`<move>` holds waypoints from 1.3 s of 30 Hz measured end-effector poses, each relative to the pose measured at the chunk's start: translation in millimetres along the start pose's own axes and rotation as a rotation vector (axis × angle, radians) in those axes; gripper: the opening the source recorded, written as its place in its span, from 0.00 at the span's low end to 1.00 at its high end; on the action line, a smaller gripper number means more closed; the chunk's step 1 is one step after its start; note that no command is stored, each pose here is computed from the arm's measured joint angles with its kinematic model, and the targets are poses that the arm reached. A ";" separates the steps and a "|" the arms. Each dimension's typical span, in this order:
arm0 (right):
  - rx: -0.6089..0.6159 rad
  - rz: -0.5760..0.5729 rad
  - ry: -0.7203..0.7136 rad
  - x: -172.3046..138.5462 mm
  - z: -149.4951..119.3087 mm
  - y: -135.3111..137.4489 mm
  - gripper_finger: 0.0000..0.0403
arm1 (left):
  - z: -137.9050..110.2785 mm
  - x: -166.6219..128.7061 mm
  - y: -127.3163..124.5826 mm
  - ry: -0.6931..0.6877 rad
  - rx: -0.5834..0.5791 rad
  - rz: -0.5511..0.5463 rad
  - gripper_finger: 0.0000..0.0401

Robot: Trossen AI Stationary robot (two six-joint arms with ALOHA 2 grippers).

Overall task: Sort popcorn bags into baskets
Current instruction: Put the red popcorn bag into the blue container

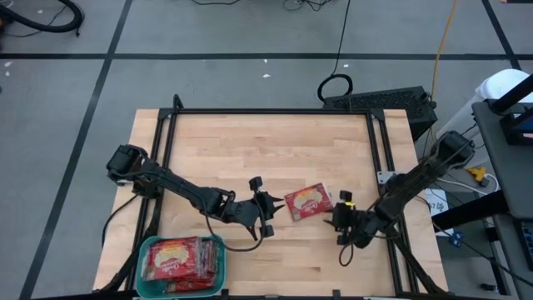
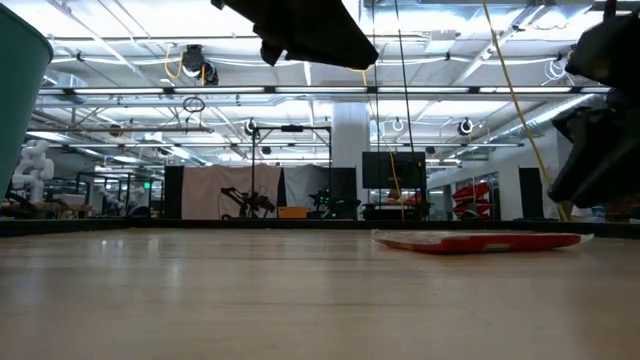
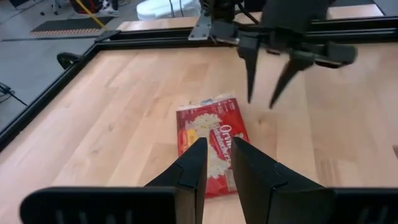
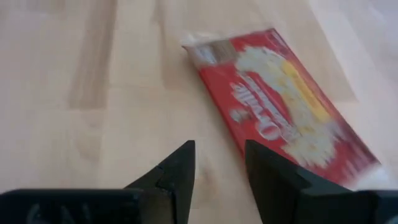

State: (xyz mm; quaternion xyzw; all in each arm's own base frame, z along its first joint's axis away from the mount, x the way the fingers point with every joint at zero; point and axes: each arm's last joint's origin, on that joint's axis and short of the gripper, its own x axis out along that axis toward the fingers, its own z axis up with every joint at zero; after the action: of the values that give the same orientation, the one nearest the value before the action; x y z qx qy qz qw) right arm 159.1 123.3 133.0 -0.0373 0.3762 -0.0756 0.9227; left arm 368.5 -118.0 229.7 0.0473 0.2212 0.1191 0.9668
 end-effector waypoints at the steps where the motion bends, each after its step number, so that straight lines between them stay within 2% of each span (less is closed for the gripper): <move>1: 0.003 -0.018 0.018 -1.8 -2.1 -2.8 0.33 | -0.1 0.0 0.0 0.001 0.000 0.000 0.19; 5: 0.013 -0.108 0.118 -3.0 -12.1 -14.7 0.33 | 0.3 1.9 3.2 0.002 -0.008 0.009 0.19; 10: 0.144 -0.148 0.236 1.6 -16.3 -27.0 0.35 | 0.2 1.9 3.2 0.002 -0.012 0.009 0.19; 13: 0.178 -0.096 0.288 6.7 -18.3 -30.2 0.35 | 0.2 1.8 3.1 0.002 -0.007 0.009 0.19; 17: 0.231 -0.002 0.263 14.6 -20.7 -30.8 0.34 | 0.2 1.9 3.2 0.002 -0.004 0.009 0.19; 20: 0.275 0.059 0.219 16.6 -15.8 -26.6 0.32 | 0.1 1.3 2.2 0.002 -0.006 0.007 0.19; 26: 0.298 0.152 0.245 12.5 -3.5 -17.4 0.31 | -3.4 -3.1 -4.7 0.023 0.014 -0.009 0.19; 29: 0.294 0.164 0.226 10.2 1.7 -13.7 0.31 | -5.9 -5.1 -7.5 0.041 0.030 -0.015 0.19; 34: 0.180 0.085 0.183 6.5 -2.9 -12.8 0.32 | -6.3 -5.3 -7.8 0.044 0.011 -0.015 0.19; 39: 0.070 0.079 0.081 0.9 -2.1 -3.8 0.42 | -6.6 -5.4 -7.8 0.047 -0.006 -0.014 0.19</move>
State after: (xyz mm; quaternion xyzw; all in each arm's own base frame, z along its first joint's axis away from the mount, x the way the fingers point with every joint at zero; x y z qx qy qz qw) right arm 157.8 119.4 131.4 0.0131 0.4117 -0.0538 0.9096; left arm 362.5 -126.7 224.9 0.0398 0.2440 0.1140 0.9622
